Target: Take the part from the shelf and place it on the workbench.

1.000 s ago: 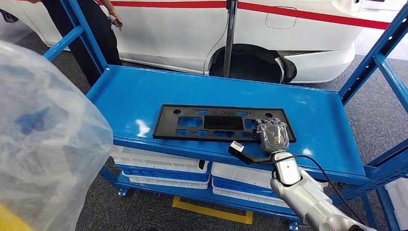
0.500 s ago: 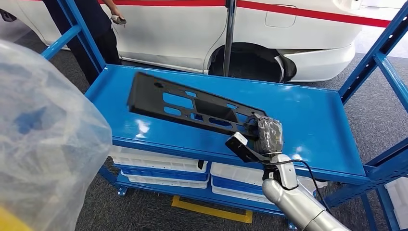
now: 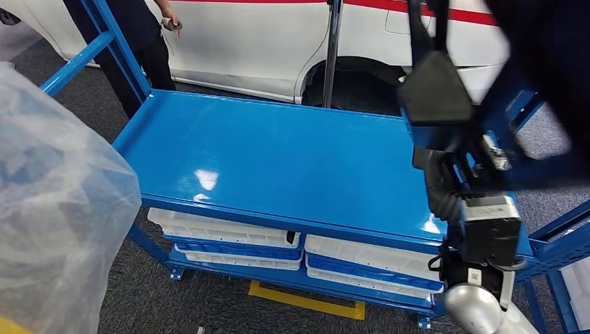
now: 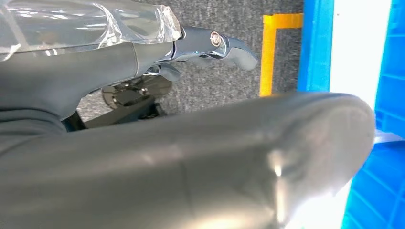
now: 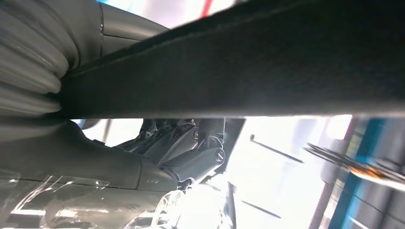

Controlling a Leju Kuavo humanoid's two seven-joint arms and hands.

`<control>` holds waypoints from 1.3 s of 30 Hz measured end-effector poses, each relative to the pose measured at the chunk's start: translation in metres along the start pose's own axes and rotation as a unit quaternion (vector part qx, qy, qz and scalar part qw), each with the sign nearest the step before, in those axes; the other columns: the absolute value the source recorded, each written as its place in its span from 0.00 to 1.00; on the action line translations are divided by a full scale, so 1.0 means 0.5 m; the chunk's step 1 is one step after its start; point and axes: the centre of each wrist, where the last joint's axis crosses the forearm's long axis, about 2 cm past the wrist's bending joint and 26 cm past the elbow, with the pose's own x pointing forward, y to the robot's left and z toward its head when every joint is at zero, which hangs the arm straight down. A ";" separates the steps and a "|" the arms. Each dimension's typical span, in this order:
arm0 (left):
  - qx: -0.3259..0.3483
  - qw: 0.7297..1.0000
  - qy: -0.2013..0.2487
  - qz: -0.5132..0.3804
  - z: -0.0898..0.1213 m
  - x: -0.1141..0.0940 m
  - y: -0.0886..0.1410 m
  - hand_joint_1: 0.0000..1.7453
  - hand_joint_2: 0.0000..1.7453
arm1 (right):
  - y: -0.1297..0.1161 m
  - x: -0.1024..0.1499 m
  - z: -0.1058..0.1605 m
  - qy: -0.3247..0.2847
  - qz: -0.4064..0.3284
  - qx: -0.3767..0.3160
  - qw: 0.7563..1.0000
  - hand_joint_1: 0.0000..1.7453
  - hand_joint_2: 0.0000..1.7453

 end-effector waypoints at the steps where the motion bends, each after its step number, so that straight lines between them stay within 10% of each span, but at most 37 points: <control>1: -0.001 1.000 -0.001 0.000 -0.001 0.002 0.000 0.00 1.00 | -0.010 0.014 -0.002 -0.013 -0.005 -0.005 1.000 1.00 1.00; 14: 0.001 0.999 0.053 -0.011 -0.005 0.007 -0.005 0.00 1.00 | -0.061 0.112 -0.001 -0.102 -0.090 -0.021 0.990 1.00 1.00; 23: -0.014 0.993 0.115 -0.006 -0.003 0.003 -0.012 0.00 1.00 | -0.056 0.104 0.009 -0.093 -0.216 -0.006 0.972 1.00 1.00; 39: -0.023 0.993 0.116 -0.001 0.001 -0.004 -0.015 0.00 1.00 | -0.044 0.086 0.035 -0.068 -0.231 -0.002 0.971 1.00 1.00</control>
